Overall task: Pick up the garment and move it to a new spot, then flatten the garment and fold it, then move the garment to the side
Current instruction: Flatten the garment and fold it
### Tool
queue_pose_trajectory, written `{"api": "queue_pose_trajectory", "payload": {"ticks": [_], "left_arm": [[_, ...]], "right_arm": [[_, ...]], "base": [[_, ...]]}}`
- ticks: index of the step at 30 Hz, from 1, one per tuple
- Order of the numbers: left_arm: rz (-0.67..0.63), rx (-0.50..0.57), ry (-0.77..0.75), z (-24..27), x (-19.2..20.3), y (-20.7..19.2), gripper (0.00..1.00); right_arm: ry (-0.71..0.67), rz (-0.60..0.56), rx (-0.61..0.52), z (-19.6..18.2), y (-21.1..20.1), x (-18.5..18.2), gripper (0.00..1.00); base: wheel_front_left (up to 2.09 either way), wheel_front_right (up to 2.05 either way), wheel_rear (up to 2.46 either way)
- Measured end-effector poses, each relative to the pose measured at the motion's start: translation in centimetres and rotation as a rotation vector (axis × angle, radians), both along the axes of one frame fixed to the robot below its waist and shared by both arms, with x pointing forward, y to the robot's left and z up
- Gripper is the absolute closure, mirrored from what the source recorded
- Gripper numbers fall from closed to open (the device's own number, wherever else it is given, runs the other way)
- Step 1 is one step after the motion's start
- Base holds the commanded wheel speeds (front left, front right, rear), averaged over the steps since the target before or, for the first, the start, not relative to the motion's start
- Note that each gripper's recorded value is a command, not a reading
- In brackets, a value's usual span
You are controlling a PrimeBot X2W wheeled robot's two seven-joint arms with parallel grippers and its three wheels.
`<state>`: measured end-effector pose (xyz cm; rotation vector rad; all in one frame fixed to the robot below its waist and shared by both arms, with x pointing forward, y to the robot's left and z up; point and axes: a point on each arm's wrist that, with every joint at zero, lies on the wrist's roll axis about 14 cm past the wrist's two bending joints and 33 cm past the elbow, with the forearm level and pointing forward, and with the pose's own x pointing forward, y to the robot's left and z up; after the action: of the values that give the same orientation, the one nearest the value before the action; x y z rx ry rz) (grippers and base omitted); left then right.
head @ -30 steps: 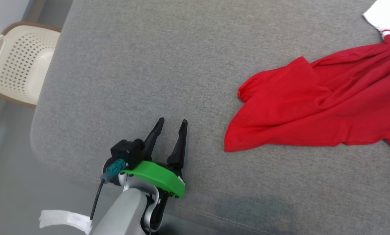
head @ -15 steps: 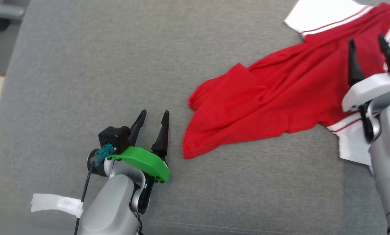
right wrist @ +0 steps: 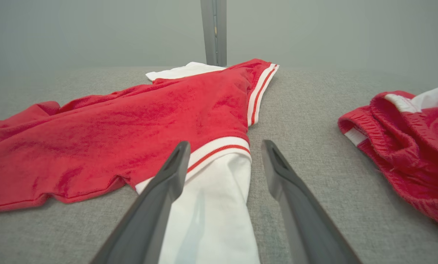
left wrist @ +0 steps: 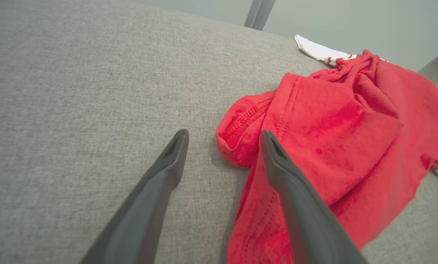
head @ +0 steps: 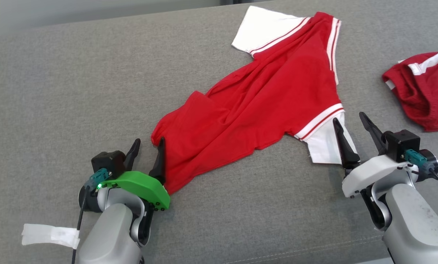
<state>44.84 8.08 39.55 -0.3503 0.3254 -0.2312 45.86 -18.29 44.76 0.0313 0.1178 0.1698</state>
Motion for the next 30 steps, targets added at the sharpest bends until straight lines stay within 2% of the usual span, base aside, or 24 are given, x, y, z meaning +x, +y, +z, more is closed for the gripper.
{"api": "queue_pose_trajectory", "payload": {"ticks": [15,18,30], "left_arm": [[-0.044,0.059,0.045,-1.0,1.3,-2.2,0.0],[-0.038,0.056,0.047,-0.9,1.8,-2.5,0.0],[-0.007,0.061,0.073,-1.3,2.5,-2.4,0.0]], "right_arm": [[-0.018,-0.138,-0.018,1.6,-5.2,-4.5,0.0],[-0.02,-0.181,0.014,1.8,-6.2,-5.0,0.0],[-0.01,-0.229,0.018,1.6,-7.7,-6.5,0.0]], "base": [[0.0,0.0,0.0],[0.0,0.0,0.0],[0.0,0.0,0.0]]}}
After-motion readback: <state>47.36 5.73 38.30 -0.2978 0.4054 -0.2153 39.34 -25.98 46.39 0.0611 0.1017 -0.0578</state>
